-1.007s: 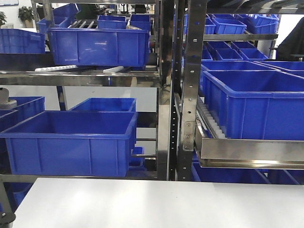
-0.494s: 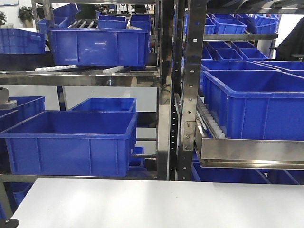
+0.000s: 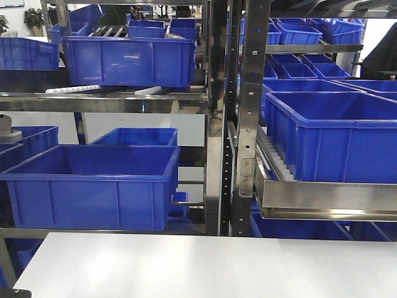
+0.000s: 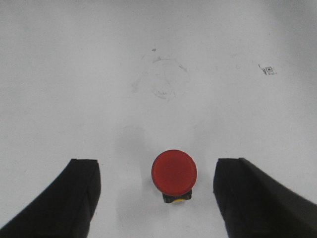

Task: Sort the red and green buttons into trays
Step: 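Close left gripper on green button and right gripper on red button, then lift both held buttons off the white table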

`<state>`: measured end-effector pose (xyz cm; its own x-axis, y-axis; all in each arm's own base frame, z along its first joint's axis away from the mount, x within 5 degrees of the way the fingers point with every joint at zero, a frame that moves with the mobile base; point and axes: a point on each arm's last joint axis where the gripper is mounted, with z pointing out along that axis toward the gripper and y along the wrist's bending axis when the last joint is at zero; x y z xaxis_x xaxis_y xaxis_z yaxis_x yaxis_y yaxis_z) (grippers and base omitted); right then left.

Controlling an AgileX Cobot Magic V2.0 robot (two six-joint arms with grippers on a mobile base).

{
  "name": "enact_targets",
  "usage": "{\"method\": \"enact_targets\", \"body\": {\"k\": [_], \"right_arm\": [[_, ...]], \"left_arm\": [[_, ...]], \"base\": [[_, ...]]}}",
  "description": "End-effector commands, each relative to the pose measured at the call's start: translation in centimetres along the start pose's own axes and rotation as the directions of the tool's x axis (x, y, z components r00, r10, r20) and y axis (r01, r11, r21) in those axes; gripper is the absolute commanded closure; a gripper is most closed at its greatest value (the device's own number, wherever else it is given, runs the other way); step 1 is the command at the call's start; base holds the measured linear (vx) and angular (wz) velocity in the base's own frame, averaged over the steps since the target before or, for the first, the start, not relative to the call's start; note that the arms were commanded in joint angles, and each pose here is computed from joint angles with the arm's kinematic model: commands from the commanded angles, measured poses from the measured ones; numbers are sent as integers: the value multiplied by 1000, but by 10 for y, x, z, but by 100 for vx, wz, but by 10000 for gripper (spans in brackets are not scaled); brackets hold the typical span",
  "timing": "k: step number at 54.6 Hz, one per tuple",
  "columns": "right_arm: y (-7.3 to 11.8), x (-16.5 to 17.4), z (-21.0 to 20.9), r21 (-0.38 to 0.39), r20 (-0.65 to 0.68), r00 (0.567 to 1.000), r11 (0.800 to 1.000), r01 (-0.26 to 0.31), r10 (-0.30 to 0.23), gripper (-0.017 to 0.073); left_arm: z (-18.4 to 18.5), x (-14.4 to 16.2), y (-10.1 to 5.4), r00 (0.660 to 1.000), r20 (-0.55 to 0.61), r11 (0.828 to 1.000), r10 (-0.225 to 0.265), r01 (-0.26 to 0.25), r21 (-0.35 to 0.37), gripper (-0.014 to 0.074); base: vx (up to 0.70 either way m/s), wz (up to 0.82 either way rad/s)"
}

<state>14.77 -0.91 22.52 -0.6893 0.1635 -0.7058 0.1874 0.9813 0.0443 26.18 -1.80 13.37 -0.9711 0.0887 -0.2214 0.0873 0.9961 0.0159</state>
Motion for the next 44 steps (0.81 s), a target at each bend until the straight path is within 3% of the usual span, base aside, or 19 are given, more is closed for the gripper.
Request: {"method": "enact_targets", "body": {"k": [1,8,15,22,27,33,44], "right_arm": [[1,-13,-4,-6,52,998,1000,-18,19,16],[-1,-16,-5,42,-47,999,999,-15,17,16],[-2,-28,-3,90,-179,983,995,44,-27,16],[2,-47,5,74,-251,962,988,135,-112,16],[7,-57,16,42,-303,942,985,167,-146,16],[11,-66,29,26,-335,925,979,200,-180,16],[6,-69,51,83,-440,876,963,257,-196,16]], "left_arm": [[-12,-11,0,997,82,1000,-2,2,3,139],[-12,-11,0,997,81,1000,-2,2,3,247],[-13,-10,0,997,81,1000,-4,4,4,364],[-13,-10,-1,996,80,1000,-28,26,18,476],[-13,-10,-2,996,80,999,-34,32,21,555],[-13,-10,-2,996,80,999,-32,31,20,603],[-13,-10,-2,996,80,999,-32,31,20,600]], "base": [[0,0],[0,0],[0,0],[0,0],[0,0],[0,0],[0,0]]}}
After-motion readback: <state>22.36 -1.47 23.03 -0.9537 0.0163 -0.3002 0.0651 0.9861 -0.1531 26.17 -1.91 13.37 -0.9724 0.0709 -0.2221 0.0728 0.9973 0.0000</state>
